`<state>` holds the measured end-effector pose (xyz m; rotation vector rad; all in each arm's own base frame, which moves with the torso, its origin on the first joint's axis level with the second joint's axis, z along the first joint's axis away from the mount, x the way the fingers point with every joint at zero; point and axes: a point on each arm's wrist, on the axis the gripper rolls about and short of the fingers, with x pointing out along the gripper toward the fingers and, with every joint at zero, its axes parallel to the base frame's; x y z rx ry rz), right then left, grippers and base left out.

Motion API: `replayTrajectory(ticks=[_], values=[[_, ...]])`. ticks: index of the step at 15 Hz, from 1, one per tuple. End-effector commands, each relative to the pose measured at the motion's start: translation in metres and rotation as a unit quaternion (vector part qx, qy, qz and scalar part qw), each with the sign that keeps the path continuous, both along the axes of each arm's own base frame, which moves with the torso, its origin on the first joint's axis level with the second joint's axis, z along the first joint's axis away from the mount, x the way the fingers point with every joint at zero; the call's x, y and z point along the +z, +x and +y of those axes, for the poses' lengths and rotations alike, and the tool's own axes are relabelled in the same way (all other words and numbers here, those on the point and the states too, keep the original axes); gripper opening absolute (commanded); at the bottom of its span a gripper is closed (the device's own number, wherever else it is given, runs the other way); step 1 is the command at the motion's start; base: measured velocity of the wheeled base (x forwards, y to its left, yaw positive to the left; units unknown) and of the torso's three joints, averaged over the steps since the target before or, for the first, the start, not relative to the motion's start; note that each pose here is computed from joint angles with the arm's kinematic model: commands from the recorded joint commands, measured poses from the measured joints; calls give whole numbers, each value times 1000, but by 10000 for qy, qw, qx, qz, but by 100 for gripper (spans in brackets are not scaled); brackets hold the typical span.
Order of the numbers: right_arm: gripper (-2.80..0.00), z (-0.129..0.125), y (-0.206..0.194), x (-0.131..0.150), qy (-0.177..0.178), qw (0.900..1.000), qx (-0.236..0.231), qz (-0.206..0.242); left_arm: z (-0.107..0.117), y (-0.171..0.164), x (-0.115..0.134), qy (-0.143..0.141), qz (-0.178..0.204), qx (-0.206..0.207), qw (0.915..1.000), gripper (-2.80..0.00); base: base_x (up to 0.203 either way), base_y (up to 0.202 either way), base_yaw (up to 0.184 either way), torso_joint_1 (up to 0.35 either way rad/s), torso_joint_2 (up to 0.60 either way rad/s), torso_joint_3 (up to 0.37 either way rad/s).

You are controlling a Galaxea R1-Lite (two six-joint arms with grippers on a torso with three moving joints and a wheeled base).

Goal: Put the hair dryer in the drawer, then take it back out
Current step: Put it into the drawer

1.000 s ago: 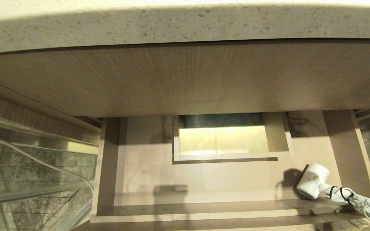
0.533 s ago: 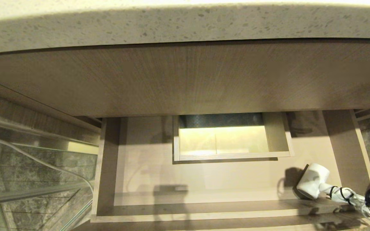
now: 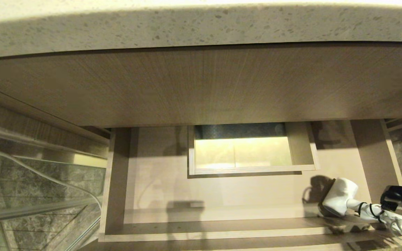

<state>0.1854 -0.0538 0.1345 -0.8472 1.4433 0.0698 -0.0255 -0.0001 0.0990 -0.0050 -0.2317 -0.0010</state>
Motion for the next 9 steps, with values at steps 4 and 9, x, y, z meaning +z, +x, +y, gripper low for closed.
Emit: replayTrajectory(ticks=[4,9], values=[[-280,-1,1,-2,1,10000,12,70,0,4,-11,-4,193,1,9998,-280,0,0,0,0,0,0],[-280,0,1,-3,7,10000,12,92,0,4,-11,-4,193,1,9998,-280,0,0,0,0,0,0]])
